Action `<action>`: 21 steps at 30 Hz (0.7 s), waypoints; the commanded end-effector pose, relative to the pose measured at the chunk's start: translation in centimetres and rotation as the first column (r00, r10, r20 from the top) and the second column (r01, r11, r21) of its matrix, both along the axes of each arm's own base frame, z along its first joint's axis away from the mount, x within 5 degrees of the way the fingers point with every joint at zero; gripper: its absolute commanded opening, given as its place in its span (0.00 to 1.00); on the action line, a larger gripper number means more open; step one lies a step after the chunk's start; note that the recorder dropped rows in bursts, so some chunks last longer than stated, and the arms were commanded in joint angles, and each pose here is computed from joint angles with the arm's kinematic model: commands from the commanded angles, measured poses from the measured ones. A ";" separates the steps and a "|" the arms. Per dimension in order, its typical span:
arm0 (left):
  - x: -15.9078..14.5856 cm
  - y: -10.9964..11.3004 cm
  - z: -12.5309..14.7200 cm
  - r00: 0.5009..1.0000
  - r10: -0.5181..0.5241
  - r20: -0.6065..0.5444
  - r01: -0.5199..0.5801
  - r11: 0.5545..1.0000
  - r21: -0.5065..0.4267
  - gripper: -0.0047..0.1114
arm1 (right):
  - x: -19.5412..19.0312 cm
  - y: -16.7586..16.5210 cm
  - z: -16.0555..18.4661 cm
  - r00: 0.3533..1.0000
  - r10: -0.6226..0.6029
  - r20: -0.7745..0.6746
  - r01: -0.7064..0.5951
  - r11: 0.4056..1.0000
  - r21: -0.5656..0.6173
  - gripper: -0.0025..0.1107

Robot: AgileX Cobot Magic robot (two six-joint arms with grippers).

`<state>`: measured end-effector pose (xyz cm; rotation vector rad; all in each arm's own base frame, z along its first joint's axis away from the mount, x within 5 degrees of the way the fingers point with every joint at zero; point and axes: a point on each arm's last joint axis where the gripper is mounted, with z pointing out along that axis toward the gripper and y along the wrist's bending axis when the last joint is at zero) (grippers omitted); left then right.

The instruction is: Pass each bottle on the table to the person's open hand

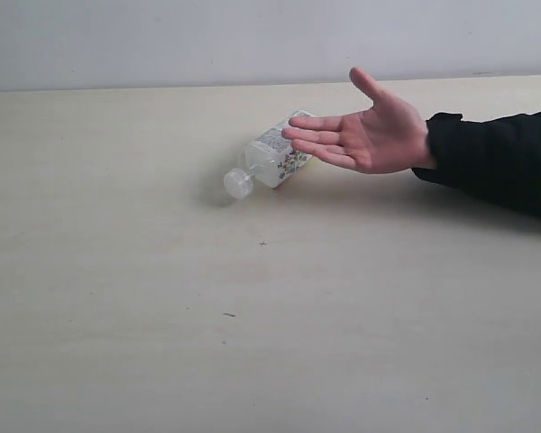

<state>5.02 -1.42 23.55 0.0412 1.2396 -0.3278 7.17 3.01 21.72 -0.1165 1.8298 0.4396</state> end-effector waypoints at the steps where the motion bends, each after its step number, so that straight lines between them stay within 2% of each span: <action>1: -0.8 -0.3 1.4 0.985 -0.071 0.160 0.083 0.994 -0.073 0.04 | 0.0 -0.1 0.0 1.000 -0.010 0.014 0.010 1.000 -0.005 0.02; 2: -1.1 -0.4 1.9 0.973 -0.085 0.214 0.105 0.991 -0.083 0.04 | 0.0 -0.1 0.0 1.000 -0.010 0.014 0.010 1.000 -0.005 0.02; 3: -1.3 -0.1 2.3 0.962 -0.087 0.257 0.130 0.979 -0.154 0.04 | 0.0 -0.1 0.0 1.000 -0.010 0.014 0.010 1.000 -0.005 0.02; 4: -0.9 0.1 2.5 0.972 -0.075 0.222 0.124 0.968 -0.218 0.04 | 0.0 -0.1 0.0 1.000 -0.010 0.014 0.010 1.000 -0.005 0.02; 5: 0.1 0.4 3.7 0.990 -0.042 0.135 0.076 0.963 -0.257 0.04 | 0.0 -0.1 0.0 1.000 -0.010 0.014 0.010 1.000 -0.005 0.02; 8: 3.6 -0.1 7.3 1.000 0.019 0.022 -0.017 0.995 -0.096 0.04 | 0.0 -0.1 0.0 1.000 -0.010 0.014 0.010 1.000 -0.005 0.02; 9: 6.3 -0.5 8.6 0.998 0.042 -0.047 -0.042 0.999 0.005 0.04 | 0.0 -0.1 0.0 1.000 -0.010 0.014 0.010 1.000 -0.005 0.02; 10: 8.9 -1.0 9.6 0.992 0.081 -0.101 -0.064 0.984 0.164 0.04 | 0.0 -0.1 0.0 1.000 -0.010 0.014 0.010 1.000 -0.005 0.02; 11: 10.4 -1.2 10.1 0.987 0.106 -0.121 -0.070 0.959 0.274 0.04 | 0.0 -0.1 0.0 1.000 -0.010 0.014 0.010 1.000 -0.005 0.02; 12: 12.9 -1.6 11.0 0.976 0.164 -0.146 -0.068 0.859 0.508 0.04 | 0.0 -0.1 0.0 1.000 -0.010 0.014 0.010 1.000 -0.005 0.02; 13: 14.2 -1.6 11.1 0.965 0.200 -0.172 -0.051 0.781 0.623 0.04 | 0.0 -0.1 0.0 1.000 -0.010 0.014 0.010 1.000 -0.005 0.02; 14: 16.6 -1.7 10.8 0.944 0.254 -0.212 0.009 0.621 0.784 0.04 | 0.0 -0.1 0.0 1.000 -0.010 0.014 0.010 1.000 -0.005 0.02; 16: 20.1 -1.7 10.3 0.906 0.309 -0.290 0.126 0.458 0.880 0.04 | 0.0 -0.1 0.0 1.000 -0.010 0.014 0.010 1.000 -0.005 0.02; 17: 22.0 -1.6 10.2 0.859 0.344 -0.380 0.189 0.476 0.859 0.04 | 0.0 -0.1 0.0 1.000 -0.010 0.014 0.010 1.000 -0.005 0.02; 19: 24.2 -1.5 10.8 0.782 0.392 -0.484 0.233 0.537 0.811 0.04 | 0.0 -0.1 0.0 1.000 -0.010 0.014 0.010 1.000 -0.005 0.02; 21: 26.5 -1.0 10.3 0.650 0.485 -0.585 0.295 0.548 0.783 0.04 | 0.0 -0.1 0.0 1.000 -0.010 0.014 0.010 1.000 -0.005 0.02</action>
